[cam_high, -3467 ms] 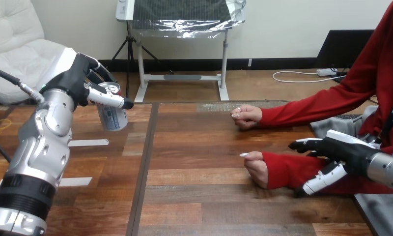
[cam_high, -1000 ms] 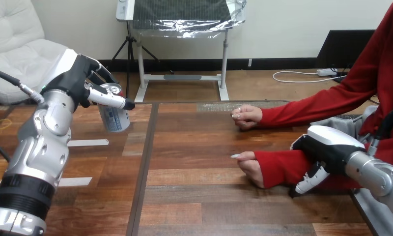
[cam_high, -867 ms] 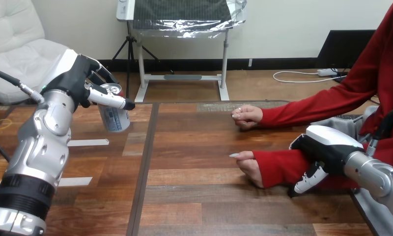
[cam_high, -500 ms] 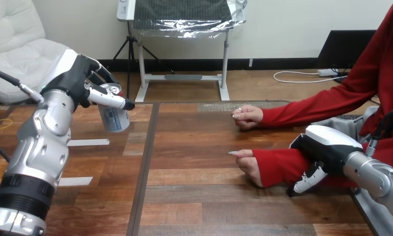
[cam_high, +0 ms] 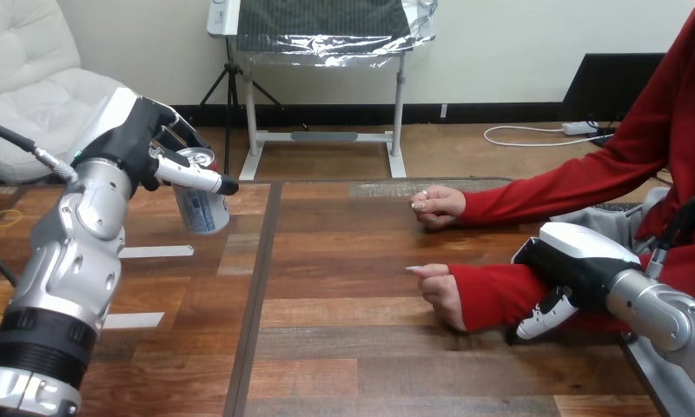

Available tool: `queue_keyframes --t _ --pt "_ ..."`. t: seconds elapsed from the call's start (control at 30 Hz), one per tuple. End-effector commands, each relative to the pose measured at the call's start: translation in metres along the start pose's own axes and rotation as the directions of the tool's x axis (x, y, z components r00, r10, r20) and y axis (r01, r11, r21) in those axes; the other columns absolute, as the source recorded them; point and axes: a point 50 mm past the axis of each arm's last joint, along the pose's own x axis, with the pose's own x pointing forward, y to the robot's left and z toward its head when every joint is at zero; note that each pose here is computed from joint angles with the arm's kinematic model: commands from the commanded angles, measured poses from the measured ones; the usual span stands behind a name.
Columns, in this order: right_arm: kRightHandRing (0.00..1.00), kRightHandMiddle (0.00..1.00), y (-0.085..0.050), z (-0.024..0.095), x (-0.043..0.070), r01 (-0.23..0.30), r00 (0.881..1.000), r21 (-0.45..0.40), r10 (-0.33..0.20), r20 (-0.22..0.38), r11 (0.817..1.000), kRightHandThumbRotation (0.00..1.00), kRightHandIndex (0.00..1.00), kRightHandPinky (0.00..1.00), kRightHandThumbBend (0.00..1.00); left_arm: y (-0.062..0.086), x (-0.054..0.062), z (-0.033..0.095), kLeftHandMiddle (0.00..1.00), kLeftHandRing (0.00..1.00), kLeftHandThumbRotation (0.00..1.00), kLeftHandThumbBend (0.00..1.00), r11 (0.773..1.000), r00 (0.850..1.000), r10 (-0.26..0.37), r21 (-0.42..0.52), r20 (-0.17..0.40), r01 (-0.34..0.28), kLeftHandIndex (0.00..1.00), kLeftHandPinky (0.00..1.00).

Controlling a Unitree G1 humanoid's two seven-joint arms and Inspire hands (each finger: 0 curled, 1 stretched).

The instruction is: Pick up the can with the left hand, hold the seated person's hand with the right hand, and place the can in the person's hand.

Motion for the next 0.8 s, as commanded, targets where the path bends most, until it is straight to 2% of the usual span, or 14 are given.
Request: queue_keyframes --t 0.0,0.33,0.57,0.77 --pt "0.29 0.34 -0.022 0.024 0.009 0.105 0.989 0.023 -0.107 0.098 0.994 0.18 0.32 0.26 0.64 0.024 0.0 0.015 0.43 0.36 0.0 0.78 0.997 0.995 0.074 -0.007 0.061 -0.074 0.43 0.31" --pt "0.24 0.29 -0.026 0.024 0.008 0.139 0.984 0.031 -0.141 0.112 0.99 0.29 0.29 0.21 0.58 0.023 -0.001 0.015 0.42 0.36 0.0 0.79 0.997 0.995 0.075 -0.003 0.061 -0.074 0.43 0.31" --pt "0.26 0.31 -0.03 0.025 0.007 0.165 0.977 0.034 -0.168 0.131 0.986 0.36 0.31 0.23 0.53 0.023 -0.001 0.016 0.42 0.36 0.0 0.79 0.997 0.995 0.074 0.001 0.061 -0.074 0.43 0.31" --pt "0.27 0.31 -0.033 0.026 0.006 0.188 0.971 0.04 -0.191 0.145 0.981 0.37 0.32 0.23 0.51 0.023 -0.001 0.016 0.42 0.36 0.0 0.79 0.997 0.995 0.076 0.004 0.065 -0.076 0.43 0.31"
